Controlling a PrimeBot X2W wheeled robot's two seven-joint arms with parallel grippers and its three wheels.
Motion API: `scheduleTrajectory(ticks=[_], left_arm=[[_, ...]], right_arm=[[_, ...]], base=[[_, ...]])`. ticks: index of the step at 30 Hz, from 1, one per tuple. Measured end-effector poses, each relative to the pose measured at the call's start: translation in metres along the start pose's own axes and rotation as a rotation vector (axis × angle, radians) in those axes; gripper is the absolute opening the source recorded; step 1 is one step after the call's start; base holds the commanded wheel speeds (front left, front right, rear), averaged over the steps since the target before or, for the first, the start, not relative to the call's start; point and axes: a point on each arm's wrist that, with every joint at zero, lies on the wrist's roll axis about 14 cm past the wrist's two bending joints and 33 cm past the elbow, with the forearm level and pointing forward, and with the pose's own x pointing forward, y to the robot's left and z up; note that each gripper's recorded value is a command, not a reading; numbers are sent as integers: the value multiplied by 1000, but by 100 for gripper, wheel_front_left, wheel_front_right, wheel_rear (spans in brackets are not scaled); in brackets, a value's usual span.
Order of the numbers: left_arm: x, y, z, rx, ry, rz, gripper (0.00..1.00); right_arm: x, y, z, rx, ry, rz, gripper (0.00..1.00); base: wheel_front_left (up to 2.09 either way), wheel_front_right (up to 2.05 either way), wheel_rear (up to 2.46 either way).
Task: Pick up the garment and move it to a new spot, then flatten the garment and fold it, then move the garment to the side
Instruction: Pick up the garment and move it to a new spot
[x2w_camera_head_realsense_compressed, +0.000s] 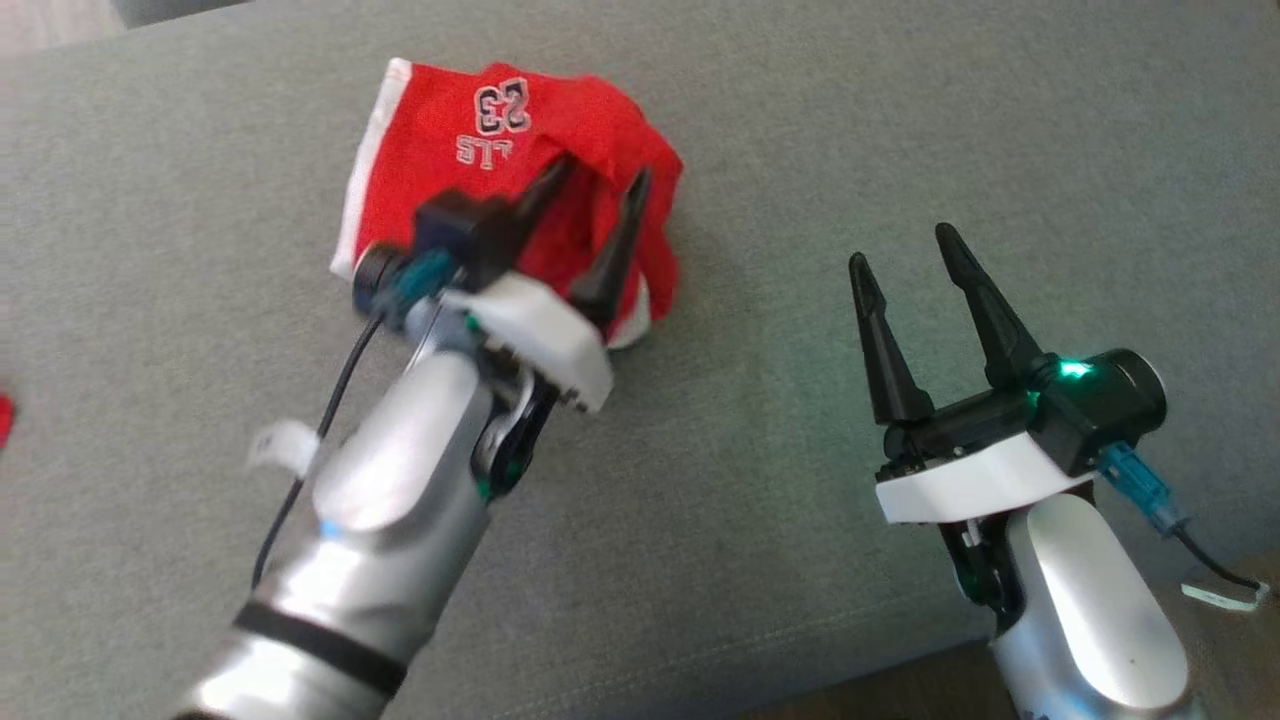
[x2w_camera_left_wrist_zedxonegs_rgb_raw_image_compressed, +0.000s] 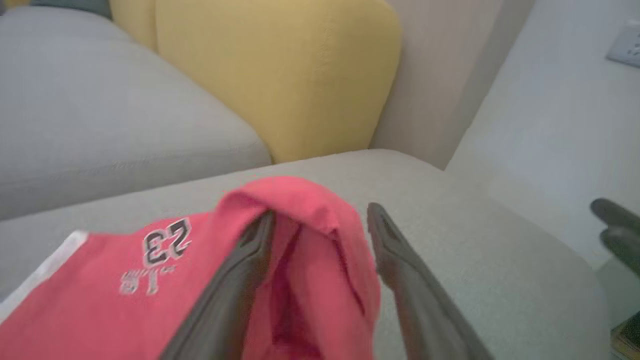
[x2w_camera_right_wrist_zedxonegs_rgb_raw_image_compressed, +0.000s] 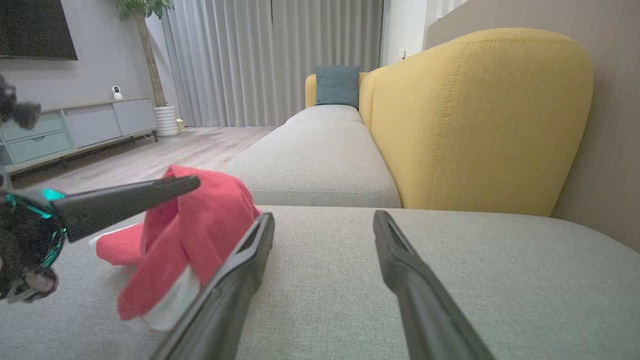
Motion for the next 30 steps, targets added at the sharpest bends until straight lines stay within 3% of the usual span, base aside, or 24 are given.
scheduleTrajectory(ticks=[7, 16, 30], left_arm=[[-49, 46, -26, -50, 57, 208, 100], [-131, 92, -14, 6, 1, 485, 100], [-226, 110, 8, 104, -64, 734, 100]], right_arm=[[4, 12, 7, 9, -25, 35, 100], [-5, 27, 7, 28, -21, 67, 100], [-19, 42, 10, 33, -26, 100, 100]], base=[[0, 0, 0], [0, 0, 0], [0, 0, 0]])
